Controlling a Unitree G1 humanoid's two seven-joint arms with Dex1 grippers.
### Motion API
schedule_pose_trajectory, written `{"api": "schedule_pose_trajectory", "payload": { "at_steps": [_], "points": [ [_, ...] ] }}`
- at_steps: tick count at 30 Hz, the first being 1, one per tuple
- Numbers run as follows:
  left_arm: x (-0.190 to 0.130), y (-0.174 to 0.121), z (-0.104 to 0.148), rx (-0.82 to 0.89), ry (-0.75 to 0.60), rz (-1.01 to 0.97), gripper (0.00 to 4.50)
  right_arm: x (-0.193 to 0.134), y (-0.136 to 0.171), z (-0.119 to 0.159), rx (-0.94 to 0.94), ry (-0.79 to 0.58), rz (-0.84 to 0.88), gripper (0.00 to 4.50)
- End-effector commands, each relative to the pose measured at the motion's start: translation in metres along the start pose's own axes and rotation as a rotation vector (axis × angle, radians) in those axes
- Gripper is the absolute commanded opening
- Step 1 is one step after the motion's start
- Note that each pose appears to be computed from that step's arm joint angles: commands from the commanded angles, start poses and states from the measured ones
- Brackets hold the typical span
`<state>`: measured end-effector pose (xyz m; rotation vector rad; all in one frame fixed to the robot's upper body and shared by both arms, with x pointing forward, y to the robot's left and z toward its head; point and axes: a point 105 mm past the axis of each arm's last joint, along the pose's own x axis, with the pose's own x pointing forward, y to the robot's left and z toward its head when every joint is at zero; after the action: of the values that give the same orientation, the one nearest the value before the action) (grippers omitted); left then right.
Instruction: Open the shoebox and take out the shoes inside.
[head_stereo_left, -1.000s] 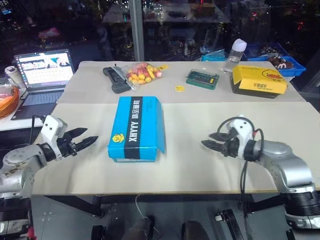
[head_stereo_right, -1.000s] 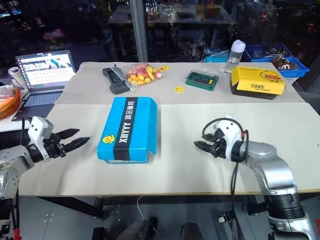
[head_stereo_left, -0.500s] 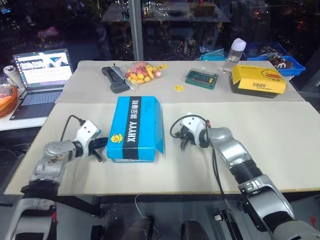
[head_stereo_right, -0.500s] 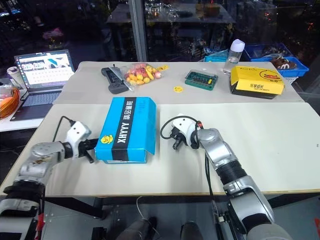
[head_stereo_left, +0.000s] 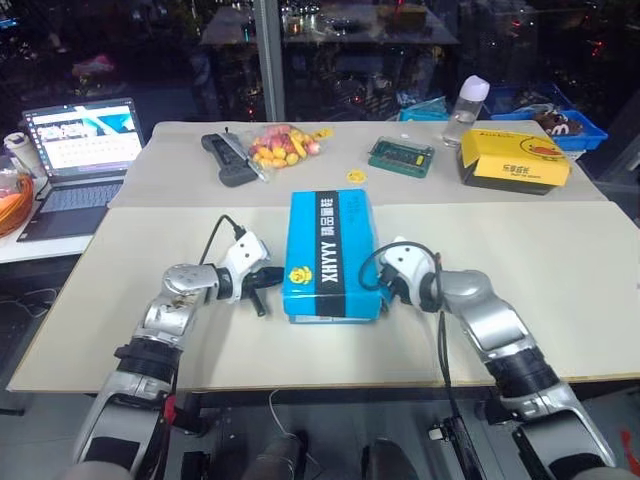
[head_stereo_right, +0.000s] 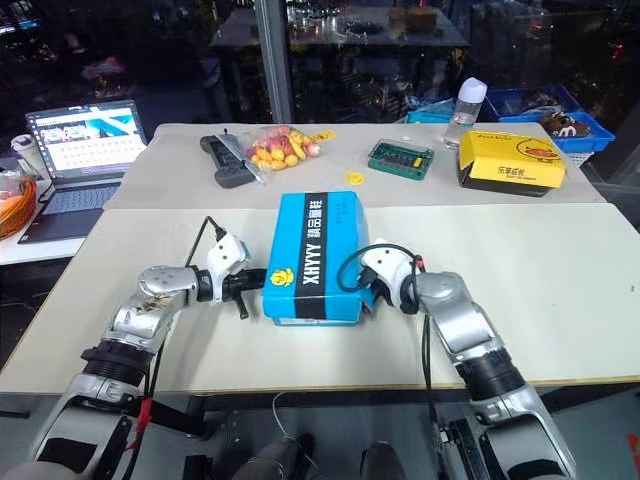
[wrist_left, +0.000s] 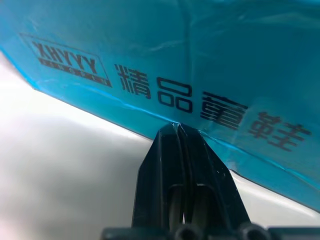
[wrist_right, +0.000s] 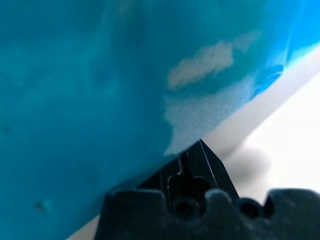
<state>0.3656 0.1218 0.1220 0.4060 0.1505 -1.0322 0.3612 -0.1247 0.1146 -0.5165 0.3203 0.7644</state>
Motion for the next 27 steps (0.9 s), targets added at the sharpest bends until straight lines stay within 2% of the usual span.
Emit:
{"api": "schedule_pose_trajectory", "payload": {
  "at_steps": [1,8,11,14,19,24,27],
  "points": [
    [-0.001,-0.012,0.016,0.034,-0.045,-0.051,0.08,-0.015,-0.005,0.009,0.003,-0.033,-0.030,0.00],
    [-0.017,-0.010,-0.002,0.003,0.001,0.002,0.08,-0.020,-0.002,0.003,0.024,-0.015,-0.031,0.00],
    [-0.040,0.003,-0.011,-0.036,-0.010,0.129,0.08,-0.024,-0.003,-0.002,0.036,-0.008,-0.026,0.00],
    [-0.062,-0.003,-0.012,-0.063,-0.050,0.188,0.08,-0.026,-0.003,-0.007,0.043,-0.003,-0.018,0.00],
    [-0.101,-0.036,0.013,-0.181,-0.226,0.250,0.08,-0.029,-0.008,-0.011,0.063,-0.003,-0.008,0.00],
    [-0.119,-0.085,0.022,-0.316,-0.227,0.258,0.08,-0.034,-0.021,-0.004,0.087,-0.034,-0.021,0.00],
    [-0.119,-0.100,0.022,-0.345,-0.206,0.260,0.08,-0.036,-0.026,0.003,0.080,-0.053,-0.023,0.00]
  ]
}}
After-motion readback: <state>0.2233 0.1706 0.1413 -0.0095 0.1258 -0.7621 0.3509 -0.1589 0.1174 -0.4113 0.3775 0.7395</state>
